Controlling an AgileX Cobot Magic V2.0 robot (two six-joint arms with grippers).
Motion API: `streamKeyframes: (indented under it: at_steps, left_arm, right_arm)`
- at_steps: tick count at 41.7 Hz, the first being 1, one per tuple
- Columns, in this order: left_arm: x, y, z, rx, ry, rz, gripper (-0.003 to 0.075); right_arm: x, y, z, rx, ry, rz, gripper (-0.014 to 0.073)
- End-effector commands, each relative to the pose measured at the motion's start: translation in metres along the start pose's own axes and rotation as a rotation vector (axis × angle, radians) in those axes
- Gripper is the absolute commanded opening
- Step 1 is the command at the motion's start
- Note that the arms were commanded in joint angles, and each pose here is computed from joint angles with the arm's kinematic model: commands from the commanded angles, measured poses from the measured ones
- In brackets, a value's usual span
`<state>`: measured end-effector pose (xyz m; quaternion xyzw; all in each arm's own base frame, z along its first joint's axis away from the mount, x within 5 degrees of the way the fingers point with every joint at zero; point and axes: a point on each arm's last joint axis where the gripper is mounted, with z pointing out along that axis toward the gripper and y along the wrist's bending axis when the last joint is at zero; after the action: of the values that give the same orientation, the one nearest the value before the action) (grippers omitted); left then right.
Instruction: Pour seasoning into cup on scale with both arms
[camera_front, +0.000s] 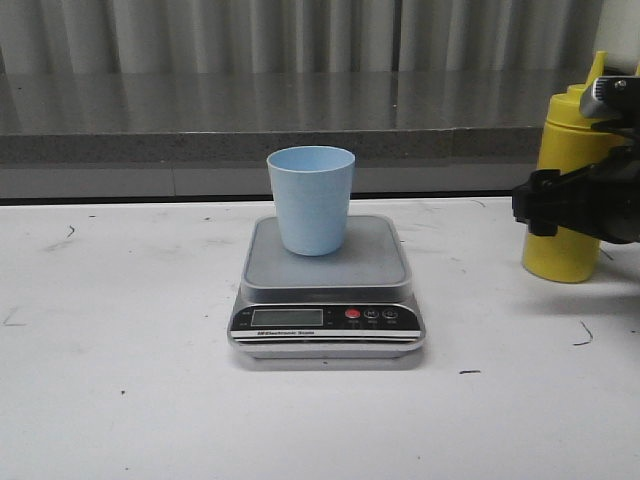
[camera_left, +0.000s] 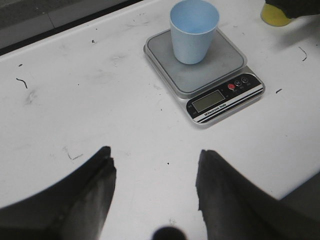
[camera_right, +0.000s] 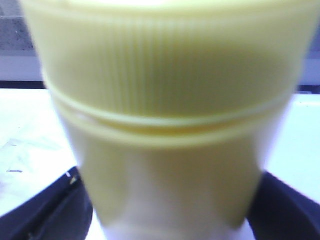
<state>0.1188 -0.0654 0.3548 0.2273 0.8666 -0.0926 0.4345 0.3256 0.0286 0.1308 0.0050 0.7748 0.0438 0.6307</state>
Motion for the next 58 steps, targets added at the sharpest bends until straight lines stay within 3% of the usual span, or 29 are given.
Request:
streamKeyframes:
  at_steps: [1,9,17,21,29,43,58]
  left_arm:
    - [-0.013,0.0,-0.007,0.006,-0.099,0.0,0.0356]
    - [-0.013,0.0,-0.007,0.006,-0.099,0.0,0.0356]
    - [-0.013,0.0,-0.007,0.006,-0.099,0.0,0.0356]
    - [-0.013,0.0,-0.007,0.006,-0.099,0.0,0.0356]
    - [-0.013,0.0,-0.007,0.006,-0.099,0.0,0.0356]
    - [-0.013,0.0,-0.007,0.006,-0.099,0.0,0.0356]
    - [-0.013,0.0,-0.007,0.006,-0.099,0.0,0.0356]
  right_arm:
    - [-0.032,-0.001,-0.016,-0.001,-0.161,0.009,0.0613]
    - [-0.034,-0.001,-0.05,-0.004,-0.094,0.006,0.0613]
    - [-0.047,0.01,-0.082,-0.066,0.242,-0.068,0.0613]
    - [-0.061,0.01,-0.097,-0.025,0.446,-0.044,0.0613]
    - [-0.103,0.009,-0.132,0.028,0.622,-0.078,0.0613]
    - [-0.144,0.022,-0.211,-0.14,0.582,-0.12,0.0613]
    - [-0.157,0.019,-0.278,-0.156,0.408,-0.134,0.0613]
